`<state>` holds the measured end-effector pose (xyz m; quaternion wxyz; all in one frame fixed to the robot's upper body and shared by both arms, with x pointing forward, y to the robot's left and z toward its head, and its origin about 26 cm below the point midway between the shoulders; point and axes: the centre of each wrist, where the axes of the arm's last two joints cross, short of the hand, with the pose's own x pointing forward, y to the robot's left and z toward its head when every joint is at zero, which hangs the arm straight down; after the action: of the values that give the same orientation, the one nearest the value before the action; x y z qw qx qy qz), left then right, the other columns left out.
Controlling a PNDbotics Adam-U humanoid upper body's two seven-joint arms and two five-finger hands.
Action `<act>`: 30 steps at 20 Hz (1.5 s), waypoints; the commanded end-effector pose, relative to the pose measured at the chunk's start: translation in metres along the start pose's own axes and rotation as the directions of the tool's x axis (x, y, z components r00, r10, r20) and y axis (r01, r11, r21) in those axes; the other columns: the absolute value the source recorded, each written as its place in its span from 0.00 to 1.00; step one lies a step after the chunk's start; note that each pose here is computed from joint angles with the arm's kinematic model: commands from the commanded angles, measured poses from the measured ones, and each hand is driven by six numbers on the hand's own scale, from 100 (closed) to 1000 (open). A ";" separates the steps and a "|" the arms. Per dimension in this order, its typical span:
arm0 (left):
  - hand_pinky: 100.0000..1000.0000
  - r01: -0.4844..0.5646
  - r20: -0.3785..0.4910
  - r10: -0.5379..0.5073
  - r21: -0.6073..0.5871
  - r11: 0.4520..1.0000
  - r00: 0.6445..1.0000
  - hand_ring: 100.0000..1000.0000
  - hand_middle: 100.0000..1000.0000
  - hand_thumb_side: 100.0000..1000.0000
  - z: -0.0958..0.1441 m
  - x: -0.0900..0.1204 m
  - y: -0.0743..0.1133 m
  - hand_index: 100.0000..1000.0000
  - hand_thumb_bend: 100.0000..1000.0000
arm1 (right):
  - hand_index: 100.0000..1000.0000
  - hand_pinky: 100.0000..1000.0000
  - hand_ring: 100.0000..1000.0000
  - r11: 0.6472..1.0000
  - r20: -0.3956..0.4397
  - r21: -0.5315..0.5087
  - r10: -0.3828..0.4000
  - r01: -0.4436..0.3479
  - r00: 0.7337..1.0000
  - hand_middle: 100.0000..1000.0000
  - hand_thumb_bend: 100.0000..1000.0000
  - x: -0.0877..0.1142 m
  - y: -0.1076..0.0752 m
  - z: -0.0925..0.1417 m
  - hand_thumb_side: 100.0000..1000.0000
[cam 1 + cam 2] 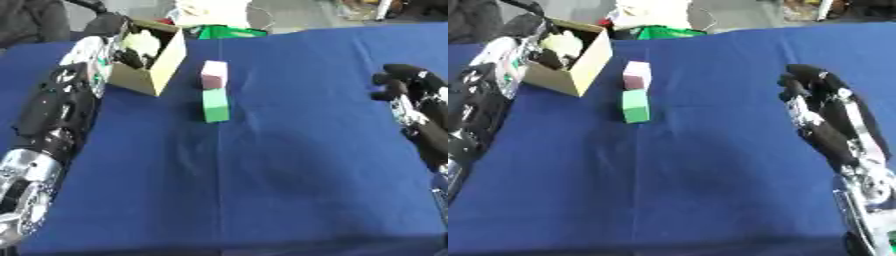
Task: Pick up objects on the table and place them in the box.
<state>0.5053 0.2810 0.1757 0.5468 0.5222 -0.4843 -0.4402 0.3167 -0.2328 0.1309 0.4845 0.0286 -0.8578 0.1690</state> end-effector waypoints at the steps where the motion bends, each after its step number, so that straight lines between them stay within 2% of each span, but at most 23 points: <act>1: 0.62 -0.003 -0.004 0.003 0.040 0.999 1.000 0.54 0.55 0.18 -0.002 -0.001 0.013 0.77 0.42 | 0.77 0.71 0.82 1.000 0.017 0.006 0.018 -0.018 1.000 0.59 0.00 0.004 -0.004 -0.002 0.36; 5: 0.63 -0.010 0.002 0.010 0.065 0.998 1.000 0.57 0.59 0.21 -0.002 0.000 0.020 0.79 0.46 | 0.77 0.71 0.82 1.000 0.017 0.006 0.017 -0.017 1.000 0.59 0.00 0.004 -0.004 -0.002 0.36; 10: 0.63 -0.021 0.045 0.015 0.138 0.990 0.999 0.58 0.64 0.26 0.001 0.005 0.043 0.81 0.50 | 0.77 0.71 0.82 1.000 0.015 0.004 0.017 -0.017 1.000 0.59 0.00 0.004 -0.004 -0.002 0.36; 14: 0.64 -0.015 0.122 -0.007 0.185 0.983 0.992 0.57 0.61 0.25 0.007 0.016 0.065 0.80 0.49 | 0.77 0.71 0.82 1.000 0.014 0.003 0.017 -0.017 1.000 0.59 0.00 0.003 -0.004 -0.002 0.36; 17: 0.65 0.011 0.228 -0.056 0.193 0.981 0.972 0.56 0.59 0.23 0.014 0.030 0.078 0.78 0.48 | 0.77 0.71 0.82 1.000 0.014 0.002 0.016 -0.016 1.000 0.59 0.00 0.003 -0.004 -0.002 0.36; 20: 0.65 0.038 0.378 -0.091 0.146 0.989 0.921 0.56 0.58 0.26 0.022 0.044 0.084 0.78 0.48 | 0.77 0.71 0.82 1.000 0.015 0.000 0.018 -0.018 1.000 0.59 0.00 0.004 -0.005 -0.002 0.36; 23: 0.65 0.070 0.510 -0.098 0.074 0.995 0.854 0.55 0.58 0.26 0.028 0.055 0.084 0.78 0.47 | 0.77 0.71 0.82 1.000 0.016 -0.001 0.018 -0.018 1.000 0.59 0.00 0.004 -0.005 -0.002 0.37; 30: 0.66 0.216 0.695 -0.112 -0.064 0.974 0.711 0.54 0.57 0.26 0.039 0.074 0.070 0.77 0.48 | 0.77 0.71 0.82 1.000 0.018 0.001 0.019 -0.019 1.000 0.59 0.00 0.004 -0.005 -0.003 0.36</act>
<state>0.4781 0.2035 0.2343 0.3407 0.3208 -0.5745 -0.6715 0.3173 -0.2332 0.1296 0.4868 0.0279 -0.8566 0.1686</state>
